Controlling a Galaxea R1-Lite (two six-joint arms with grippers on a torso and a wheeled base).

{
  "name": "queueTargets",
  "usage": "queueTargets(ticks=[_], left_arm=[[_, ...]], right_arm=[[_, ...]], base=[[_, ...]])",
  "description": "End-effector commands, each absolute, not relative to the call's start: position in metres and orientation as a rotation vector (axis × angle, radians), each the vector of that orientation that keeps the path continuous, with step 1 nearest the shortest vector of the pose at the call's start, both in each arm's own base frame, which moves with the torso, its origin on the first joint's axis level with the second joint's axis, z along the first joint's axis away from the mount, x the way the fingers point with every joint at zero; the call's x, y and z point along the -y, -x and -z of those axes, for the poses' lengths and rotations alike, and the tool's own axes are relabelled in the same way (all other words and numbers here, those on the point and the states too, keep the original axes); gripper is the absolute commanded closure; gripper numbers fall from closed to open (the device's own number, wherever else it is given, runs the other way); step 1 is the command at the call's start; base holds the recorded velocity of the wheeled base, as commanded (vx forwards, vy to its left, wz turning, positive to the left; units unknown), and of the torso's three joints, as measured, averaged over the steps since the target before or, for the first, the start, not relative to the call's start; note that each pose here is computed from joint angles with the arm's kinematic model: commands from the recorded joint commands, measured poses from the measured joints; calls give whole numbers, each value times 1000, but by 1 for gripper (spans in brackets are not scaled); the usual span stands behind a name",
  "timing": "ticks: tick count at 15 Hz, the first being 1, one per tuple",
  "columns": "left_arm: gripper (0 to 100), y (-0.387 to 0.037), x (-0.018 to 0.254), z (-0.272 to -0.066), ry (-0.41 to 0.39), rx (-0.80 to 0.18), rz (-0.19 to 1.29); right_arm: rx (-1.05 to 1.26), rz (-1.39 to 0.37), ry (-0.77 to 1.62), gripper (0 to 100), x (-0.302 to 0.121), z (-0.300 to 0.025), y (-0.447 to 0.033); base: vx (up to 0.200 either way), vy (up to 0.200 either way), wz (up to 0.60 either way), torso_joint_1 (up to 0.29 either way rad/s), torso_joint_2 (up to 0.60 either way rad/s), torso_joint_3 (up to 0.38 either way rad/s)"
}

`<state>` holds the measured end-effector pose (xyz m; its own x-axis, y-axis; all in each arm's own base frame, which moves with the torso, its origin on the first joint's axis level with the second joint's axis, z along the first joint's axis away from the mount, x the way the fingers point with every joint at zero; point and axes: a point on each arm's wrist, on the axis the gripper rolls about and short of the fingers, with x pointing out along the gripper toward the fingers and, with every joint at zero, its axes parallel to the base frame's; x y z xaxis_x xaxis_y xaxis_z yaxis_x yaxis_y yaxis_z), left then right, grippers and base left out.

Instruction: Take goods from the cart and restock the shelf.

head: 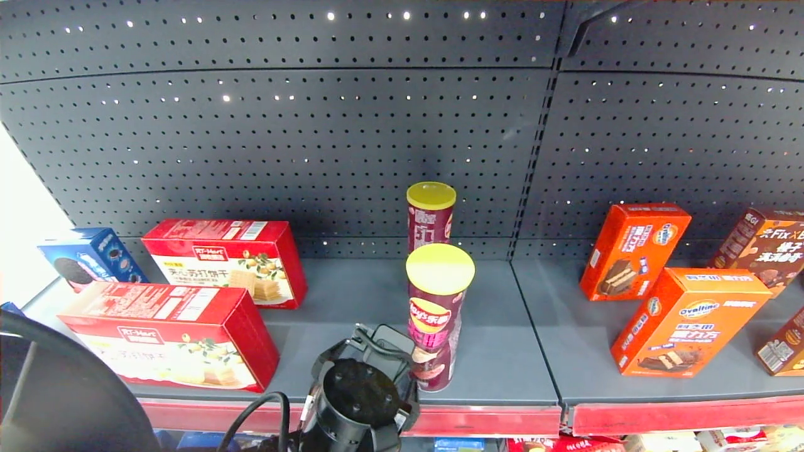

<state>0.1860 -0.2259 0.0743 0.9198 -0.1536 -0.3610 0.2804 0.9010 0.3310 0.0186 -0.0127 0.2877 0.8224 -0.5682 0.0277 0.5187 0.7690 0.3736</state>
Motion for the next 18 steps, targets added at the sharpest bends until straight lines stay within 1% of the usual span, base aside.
queueTargets(ticks=[1, 2, 4, 7, 8, 10, 13, 15, 16, 18], left_arm=[[0, -186, 226, -74, -389, -336, 224], [0, -186, 226, -74, -389, -335, 221], [0, -188, 223, -77, -357, -330, 186], [0, -192, 212, -90, -320, -304, 140], [0, -195, 204, -100, -292, -285, 115], [0, -204, 181, -120, -236, -244, 13], [0, -216, 131, -153, -140, -171, -156], [0, -216, 104, -169, -92, -125, -243], [0, -216, 100, -172, -86, -117, -256], [0, -210, 63, -195, -23, -37, -385]], right_arm=[[128, 622, -370, 0, 13, -287, -18], [127, 621, -369, 0, 13, -287, -18], [128, 620, -368, 0, 14, -287, -18], [126, 618, -364, 0, 13, -286, -18], [125, 617, -363, 0, 13, -286, -19], [125, 617, -363, 0, 13, -286, -19], [121, 614, -354, 0, 10, -287, -20], [117, 616, -340, 0, 10, -287, -21], [116, 616, -337, 0, 10, -287, -21], [113, 628, -319, 0, 10, -286, -20]], base=[[0, 0, 0, 0, 0, 0], [0, 0, 0, 0, 0, 0], [0, 0, 0, 0, 0, 0], [0, 0, 0, 0, 0, 0], [0, 0, 0, 0, 0, 0], [0, 0, 0, 0, 0, 0], [0, 0, 0, 0, 0, 0], [0, 0, 0, 0, 0, 0], [0, 0, 0, 0, 0, 0], [0, 0, 0, 0, 0, 0]])
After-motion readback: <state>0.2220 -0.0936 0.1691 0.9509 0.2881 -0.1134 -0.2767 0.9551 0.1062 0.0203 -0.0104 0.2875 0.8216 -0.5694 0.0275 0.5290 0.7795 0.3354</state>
